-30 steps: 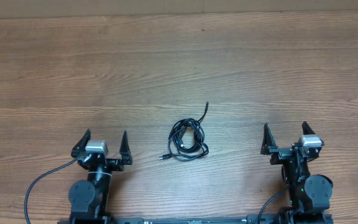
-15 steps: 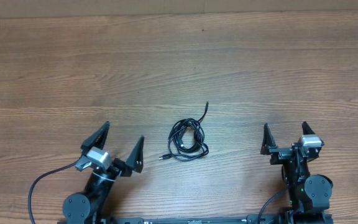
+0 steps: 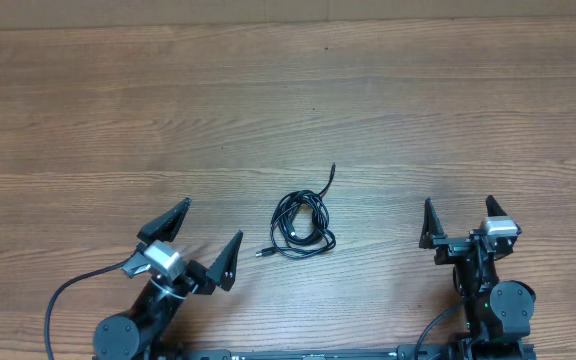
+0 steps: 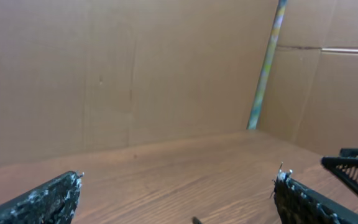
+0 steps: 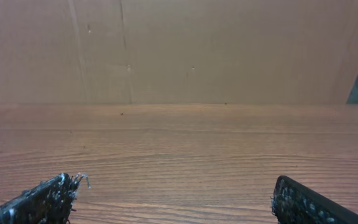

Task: Untangle cables
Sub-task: 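Move the left gripper over the tangled black cable bundle, then lower the left gripper and grasp the black cable bundle, then lift the cable bundle with the left gripper, letting loose ends hang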

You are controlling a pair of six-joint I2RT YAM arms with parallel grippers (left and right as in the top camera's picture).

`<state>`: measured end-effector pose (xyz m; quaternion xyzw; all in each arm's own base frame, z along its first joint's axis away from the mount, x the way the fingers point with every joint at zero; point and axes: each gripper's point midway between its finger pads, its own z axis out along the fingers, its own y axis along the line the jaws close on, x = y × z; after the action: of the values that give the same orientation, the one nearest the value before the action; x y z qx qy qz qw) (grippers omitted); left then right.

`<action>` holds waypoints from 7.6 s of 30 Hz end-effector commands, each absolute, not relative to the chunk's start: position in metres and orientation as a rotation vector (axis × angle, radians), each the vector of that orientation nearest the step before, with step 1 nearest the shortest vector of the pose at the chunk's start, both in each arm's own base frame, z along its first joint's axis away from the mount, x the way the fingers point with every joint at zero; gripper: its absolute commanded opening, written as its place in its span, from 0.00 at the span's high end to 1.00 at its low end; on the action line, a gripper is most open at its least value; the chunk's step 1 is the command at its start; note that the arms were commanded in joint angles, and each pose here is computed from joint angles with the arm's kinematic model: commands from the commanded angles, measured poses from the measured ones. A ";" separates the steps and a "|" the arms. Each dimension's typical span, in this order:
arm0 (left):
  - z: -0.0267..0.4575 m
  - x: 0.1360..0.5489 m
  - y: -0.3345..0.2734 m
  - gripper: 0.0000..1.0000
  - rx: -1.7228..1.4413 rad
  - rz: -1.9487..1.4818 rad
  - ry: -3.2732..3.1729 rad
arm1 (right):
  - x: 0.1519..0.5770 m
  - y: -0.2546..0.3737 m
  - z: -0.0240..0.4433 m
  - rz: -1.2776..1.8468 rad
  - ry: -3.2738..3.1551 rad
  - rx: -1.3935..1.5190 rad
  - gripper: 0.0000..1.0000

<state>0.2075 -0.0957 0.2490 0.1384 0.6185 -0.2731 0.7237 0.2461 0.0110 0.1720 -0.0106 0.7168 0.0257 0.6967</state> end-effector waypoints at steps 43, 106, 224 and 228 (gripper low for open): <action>0.209 0.304 -0.238 0.00 0.347 -0.967 2.247 | 0.246 0.014 0.169 0.064 1.597 -0.033 0.00; 0.051 0.334 -0.190 0.17 0.816 -0.284 2.508 | 0.246 0.014 0.169 0.064 1.597 -0.033 0.00; 0.039 0.353 -0.227 0.44 0.779 -0.414 2.619 | 0.246 0.014 0.169 0.064 1.597 -0.033 0.00; 0.033 0.352 -0.230 0.51 0.790 -0.416 2.617 | 0.246 0.014 0.169 0.063 1.597 -0.033 0.00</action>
<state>0.3591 -0.2270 0.0468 0.2682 0.9307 -0.1451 0.2020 0.2461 0.0122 0.1714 -0.0121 0.7172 0.0274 0.6962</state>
